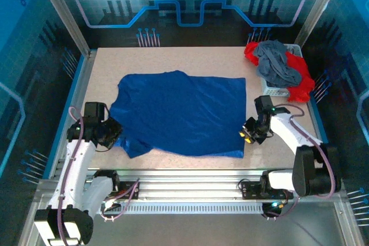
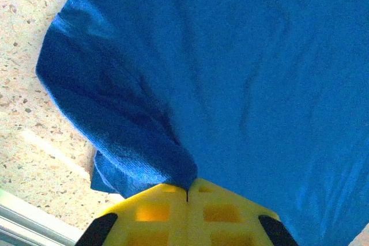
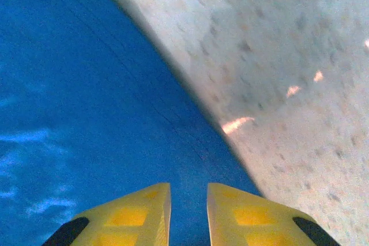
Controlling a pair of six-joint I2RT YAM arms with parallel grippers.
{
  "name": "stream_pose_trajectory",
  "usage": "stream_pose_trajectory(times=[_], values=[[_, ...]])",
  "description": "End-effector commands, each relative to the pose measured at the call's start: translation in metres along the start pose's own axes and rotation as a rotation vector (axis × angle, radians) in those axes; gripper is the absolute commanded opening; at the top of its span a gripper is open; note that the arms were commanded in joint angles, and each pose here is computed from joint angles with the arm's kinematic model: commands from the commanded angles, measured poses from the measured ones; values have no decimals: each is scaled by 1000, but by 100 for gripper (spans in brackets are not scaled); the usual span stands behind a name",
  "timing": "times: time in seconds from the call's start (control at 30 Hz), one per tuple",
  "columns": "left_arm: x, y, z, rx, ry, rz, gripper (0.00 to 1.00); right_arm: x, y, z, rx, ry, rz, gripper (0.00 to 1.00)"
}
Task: Fold and stack the t-shirts
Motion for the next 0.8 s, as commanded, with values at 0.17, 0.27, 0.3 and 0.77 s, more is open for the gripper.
stream_pose_trajectory(times=[0.17, 0.27, 0.3, 0.77], values=[[0, 3, -3, -19, 19, 6, 0, 17, 21, 2, -102, -69, 46, 21], [0, 4, -4, -21, 16, 9, 0, 15, 24, -2, -129, -61, 47, 21], [0, 4, -4, -22, 15, 9, 0, 15, 24, -2, -138, -59, 48, 21], [2, 3, -9, -26, 18, 12, 0, 17, 38, 2, -180, -61, 64, 8]])
Point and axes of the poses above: each hand's point on the last joint's axis, 136 mm out from that joint toward the fingers, its own y axis out along the fingers, its own z axis along the line the jaws close on, x = y × z, the point moved 9 cm from there along -y, back along the fingers, and after that the axes turned 11 degrees about -y, right-handed, at the moved point
